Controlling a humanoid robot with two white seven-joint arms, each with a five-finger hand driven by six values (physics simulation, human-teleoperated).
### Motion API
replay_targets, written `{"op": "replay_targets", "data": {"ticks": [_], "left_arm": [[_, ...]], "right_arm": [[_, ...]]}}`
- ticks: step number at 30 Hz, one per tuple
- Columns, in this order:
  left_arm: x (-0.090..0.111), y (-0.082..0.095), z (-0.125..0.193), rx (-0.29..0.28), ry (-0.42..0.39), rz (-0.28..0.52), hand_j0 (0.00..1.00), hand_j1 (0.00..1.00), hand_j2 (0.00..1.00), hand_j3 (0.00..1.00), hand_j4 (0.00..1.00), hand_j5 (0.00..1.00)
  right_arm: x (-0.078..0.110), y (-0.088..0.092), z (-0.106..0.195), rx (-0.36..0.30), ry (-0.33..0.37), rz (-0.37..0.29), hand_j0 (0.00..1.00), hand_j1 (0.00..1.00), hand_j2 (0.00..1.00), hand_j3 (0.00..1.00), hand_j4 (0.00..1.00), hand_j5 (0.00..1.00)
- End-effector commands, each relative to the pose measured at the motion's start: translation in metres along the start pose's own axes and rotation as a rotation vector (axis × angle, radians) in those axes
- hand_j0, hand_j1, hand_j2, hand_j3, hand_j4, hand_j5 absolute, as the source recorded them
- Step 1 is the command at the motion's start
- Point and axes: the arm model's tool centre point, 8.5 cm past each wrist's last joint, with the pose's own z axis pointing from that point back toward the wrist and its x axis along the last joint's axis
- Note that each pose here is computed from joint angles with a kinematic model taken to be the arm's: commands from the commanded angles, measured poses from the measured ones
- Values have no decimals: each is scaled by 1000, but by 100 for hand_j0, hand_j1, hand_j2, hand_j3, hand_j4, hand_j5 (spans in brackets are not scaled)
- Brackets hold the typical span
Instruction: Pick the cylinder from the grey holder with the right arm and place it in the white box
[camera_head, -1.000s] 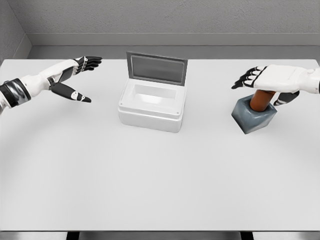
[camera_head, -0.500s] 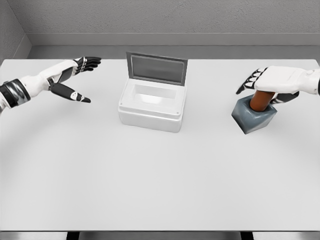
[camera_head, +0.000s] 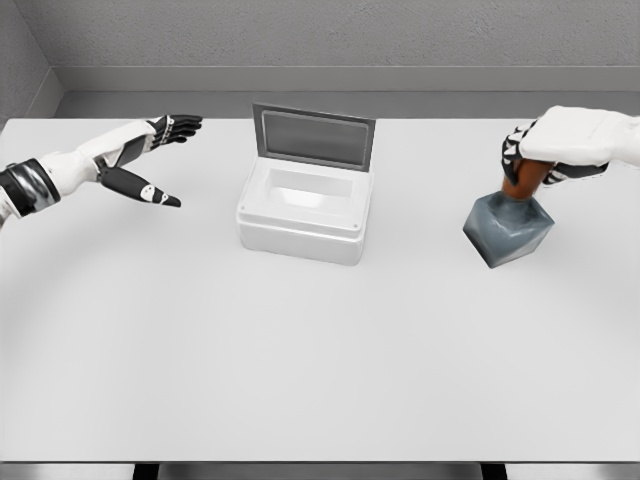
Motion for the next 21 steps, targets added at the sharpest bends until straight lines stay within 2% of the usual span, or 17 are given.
{"op": "replay_targets", "data": {"ticks": [1,6,8,14,18,19,21], "left_arm": [[3,-1,0,-3,-16,-10,100,100,100,100,100,100],[4,0,1,0,-27,-19,100,100,100,100,100,100],[2,2,4,3,-20,-20,100,100,100,100,100,100],[2,3,4,5,-19,-18,100,100,100,100,100,100],[2,3,4,5,-19,-18,100,100,100,100,100,100],[3,3,4,6,-20,-17,100,100,100,100,100,100],[2,2,4,5,-19,-16,100,100,100,100,100,100]], "right_arm": [[2,-6,3,-14,-5,5,29,29,29,29,29,29],[41,-38,-23,-85,-119,87,29,29,29,29,29,29],[62,-50,-39,-94,-183,129,29,29,29,29,29,29],[103,-80,-85,-141,-314,171,29,29,29,29,29,29],[121,-103,-101,-179,-362,198,29,29,29,29,29,29],[125,-105,-104,-181,-372,199,29,29,29,29,29,29],[120,-109,-112,-181,-363,180,29,29,29,29,29,29]]}}
